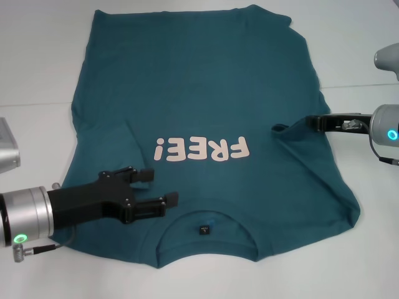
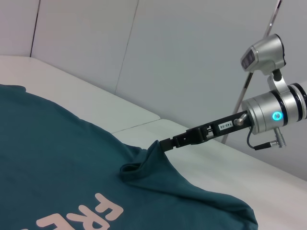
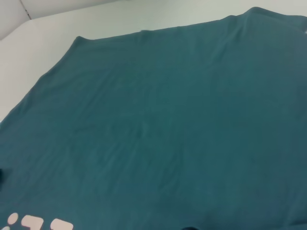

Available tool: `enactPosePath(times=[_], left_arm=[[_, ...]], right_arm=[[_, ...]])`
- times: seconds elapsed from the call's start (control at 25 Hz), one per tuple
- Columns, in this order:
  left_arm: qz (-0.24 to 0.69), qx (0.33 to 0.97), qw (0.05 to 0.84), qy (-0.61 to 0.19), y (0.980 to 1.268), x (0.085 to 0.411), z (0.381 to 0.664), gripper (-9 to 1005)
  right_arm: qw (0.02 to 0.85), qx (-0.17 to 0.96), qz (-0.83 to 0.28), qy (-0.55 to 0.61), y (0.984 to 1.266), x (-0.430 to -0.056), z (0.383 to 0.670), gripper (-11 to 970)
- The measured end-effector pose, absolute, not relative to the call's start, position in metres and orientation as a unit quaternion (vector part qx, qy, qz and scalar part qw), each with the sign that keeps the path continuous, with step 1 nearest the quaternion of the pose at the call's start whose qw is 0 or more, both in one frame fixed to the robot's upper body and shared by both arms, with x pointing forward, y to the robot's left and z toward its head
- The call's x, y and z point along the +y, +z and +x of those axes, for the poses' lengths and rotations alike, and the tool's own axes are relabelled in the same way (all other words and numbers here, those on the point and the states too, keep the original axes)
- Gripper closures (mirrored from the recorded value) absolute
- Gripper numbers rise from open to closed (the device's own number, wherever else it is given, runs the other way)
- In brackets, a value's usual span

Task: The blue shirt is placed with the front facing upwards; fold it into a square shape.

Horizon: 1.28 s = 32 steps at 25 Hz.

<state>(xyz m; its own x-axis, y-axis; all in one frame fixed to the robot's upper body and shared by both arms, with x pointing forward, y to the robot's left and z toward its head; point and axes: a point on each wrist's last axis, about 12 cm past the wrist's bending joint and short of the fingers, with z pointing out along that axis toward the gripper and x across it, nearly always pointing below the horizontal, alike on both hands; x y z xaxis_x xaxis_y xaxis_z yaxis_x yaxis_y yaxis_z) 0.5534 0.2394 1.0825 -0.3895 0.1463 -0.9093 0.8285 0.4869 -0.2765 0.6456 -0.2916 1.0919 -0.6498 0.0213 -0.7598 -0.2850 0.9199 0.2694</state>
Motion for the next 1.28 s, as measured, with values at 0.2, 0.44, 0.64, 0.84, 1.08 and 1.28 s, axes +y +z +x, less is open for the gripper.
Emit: enactPosePath(times=[0.2, 0.44, 0.64, 0.84, 1.08, 1.28], left_arm=[[0.33, 0.739, 0.443, -0.385, 1.082, 0.239, 0.553, 127], [0.33, 0.739, 0.443, -0.385, 1.082, 0.239, 0.553, 127], [0.329, 0.74, 0.443, -0.385, 1.082, 0.24, 0.553, 128], [0.331, 0.74, 0.441, -0.384, 1.082, 0.239, 0.553, 127], [0.33, 0.741, 0.441, -0.384, 1.081, 0.239, 0.552, 126], [0.332, 0.741, 0.44, -0.384, 1.081, 0.239, 0.552, 128]], right_arm=[[0.413, 0.887, -0.084, 0.189, 1.094, -0.29, 0.646, 937], [0.419, 0.885, -0.086, 0.184, 1.098, -0.291, 0.649, 901], [0.428, 0.881, -0.091, 0.182, 1.105, -0.291, 0.653, 840], [0.432, 0.879, -0.095, 0.179, 1.108, -0.291, 0.655, 575], [0.431, 0.883, -0.092, 0.162, 1.102, -0.289, 0.655, 559], [0.425, 0.89, -0.091, 0.138, 1.092, -0.285, 0.655, 562]])
